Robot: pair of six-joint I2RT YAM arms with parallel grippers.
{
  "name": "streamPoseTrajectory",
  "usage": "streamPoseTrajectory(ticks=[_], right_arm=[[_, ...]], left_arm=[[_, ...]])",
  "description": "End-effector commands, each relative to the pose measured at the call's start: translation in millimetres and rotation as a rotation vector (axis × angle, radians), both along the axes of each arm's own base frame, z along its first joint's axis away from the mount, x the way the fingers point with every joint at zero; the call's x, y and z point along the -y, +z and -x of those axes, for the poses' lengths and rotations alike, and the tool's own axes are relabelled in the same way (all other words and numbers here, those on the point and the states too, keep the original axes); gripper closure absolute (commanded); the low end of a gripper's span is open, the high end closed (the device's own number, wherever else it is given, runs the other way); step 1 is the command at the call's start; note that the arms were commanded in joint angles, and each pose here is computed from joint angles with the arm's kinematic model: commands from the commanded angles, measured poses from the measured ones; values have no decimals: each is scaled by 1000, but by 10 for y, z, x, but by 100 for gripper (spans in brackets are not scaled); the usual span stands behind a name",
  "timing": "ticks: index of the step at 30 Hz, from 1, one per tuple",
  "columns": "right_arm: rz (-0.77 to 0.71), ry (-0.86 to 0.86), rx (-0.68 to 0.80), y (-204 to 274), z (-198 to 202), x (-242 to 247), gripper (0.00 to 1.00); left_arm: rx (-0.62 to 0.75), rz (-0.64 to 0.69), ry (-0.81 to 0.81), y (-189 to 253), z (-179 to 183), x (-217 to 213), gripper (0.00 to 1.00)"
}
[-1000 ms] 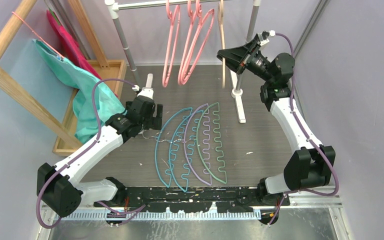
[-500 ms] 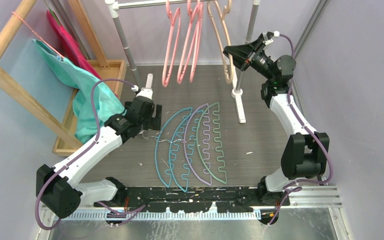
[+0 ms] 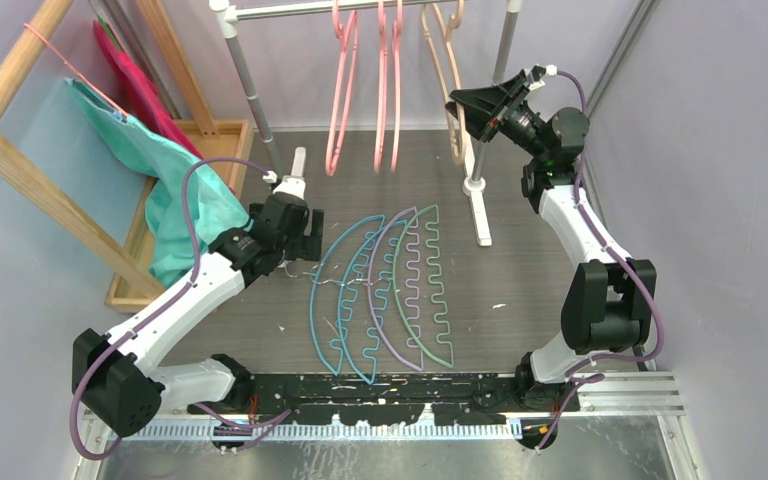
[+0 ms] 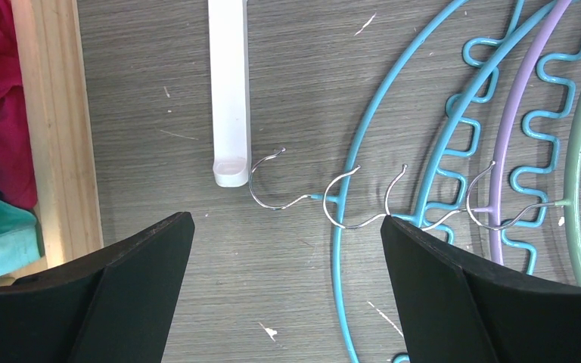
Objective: Organize the hangers
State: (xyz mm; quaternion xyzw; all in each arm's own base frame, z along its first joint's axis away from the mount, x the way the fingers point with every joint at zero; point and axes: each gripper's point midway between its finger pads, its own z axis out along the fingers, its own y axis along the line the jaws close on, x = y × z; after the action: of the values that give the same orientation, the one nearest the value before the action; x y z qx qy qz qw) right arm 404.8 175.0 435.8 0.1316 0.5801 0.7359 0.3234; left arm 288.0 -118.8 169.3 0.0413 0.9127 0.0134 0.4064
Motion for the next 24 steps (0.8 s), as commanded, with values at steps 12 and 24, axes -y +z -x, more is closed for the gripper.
streamPoseTrajectory(ticks=[12,24], right_arm=[[437,-291,142,-112,145,252,0],[931,-913,75,-324,340,1394,0]], left_arm=[[62,19,12,221,-50,-24,2],[72,42,32,342,-138,36,2]])
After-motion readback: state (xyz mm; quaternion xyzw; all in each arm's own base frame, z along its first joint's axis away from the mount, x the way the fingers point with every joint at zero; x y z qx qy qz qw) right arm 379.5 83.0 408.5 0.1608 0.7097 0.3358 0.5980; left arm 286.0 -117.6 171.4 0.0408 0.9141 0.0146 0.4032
